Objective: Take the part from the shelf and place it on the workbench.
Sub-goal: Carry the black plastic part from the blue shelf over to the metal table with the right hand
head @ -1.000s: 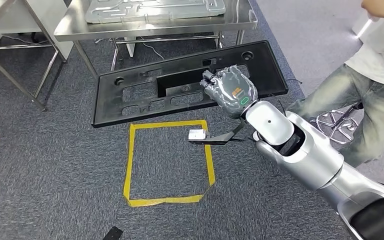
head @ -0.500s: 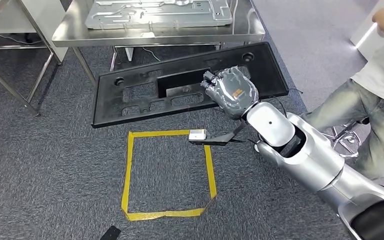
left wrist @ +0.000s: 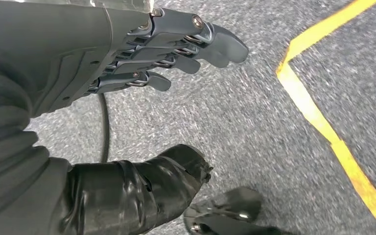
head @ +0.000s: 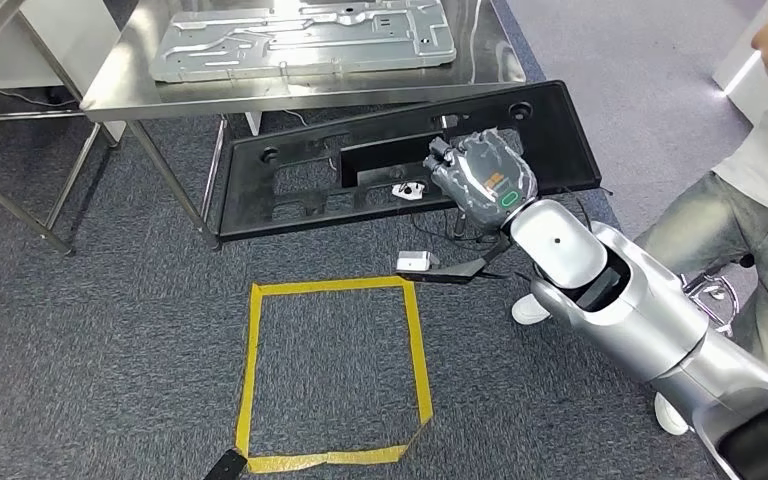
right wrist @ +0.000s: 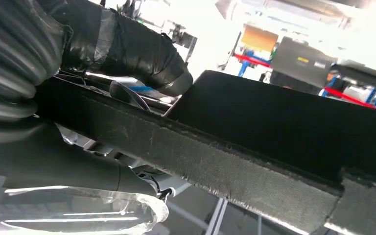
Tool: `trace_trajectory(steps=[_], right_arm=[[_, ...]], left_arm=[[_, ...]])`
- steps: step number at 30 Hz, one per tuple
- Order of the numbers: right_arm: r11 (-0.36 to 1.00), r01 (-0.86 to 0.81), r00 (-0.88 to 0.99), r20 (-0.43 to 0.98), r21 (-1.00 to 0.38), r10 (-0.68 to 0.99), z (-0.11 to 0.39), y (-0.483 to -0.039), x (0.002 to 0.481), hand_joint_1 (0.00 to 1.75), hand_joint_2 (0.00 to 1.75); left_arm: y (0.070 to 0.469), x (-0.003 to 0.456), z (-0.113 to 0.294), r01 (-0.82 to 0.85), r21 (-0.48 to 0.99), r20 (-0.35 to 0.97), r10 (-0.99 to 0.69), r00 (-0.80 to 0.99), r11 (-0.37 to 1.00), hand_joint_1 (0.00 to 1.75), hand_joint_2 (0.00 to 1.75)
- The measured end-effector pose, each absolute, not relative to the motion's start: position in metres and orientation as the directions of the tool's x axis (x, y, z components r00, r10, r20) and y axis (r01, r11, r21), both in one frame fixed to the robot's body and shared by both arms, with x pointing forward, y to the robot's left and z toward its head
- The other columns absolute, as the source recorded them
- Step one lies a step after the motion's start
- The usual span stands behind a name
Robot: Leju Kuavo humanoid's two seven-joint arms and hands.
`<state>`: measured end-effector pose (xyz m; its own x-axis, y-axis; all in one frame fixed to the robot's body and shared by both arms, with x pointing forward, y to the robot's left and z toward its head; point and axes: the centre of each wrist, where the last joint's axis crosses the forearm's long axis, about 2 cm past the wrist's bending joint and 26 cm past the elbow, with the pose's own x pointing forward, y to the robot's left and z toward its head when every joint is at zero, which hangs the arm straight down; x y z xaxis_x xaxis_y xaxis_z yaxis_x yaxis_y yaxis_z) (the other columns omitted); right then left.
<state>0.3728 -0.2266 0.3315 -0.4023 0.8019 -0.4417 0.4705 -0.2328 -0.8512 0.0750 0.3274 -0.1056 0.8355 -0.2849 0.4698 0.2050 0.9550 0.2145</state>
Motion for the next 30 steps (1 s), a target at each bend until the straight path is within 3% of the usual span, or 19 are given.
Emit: trace_trajectory(steps=[16,30], right_arm=[[-0.294,0.457,-0.319,-0.464,-0.839,0.827,0.323,-0.25,0.372,1.75,1.75],[-0.178,0.636,-0.166,-0.358,-0.751,0.919,0.348,-0.285,0.365,1.75,1.75]], left_arm=[[0.334,0.071,-0.106,0.203,0.223,0.452,-0.286,0.845,0.953,0.0,1.75],[0.331,0.073,-0.106,0.202,0.222,0.468,-0.286,0.836,0.954,0.0,1.75]])
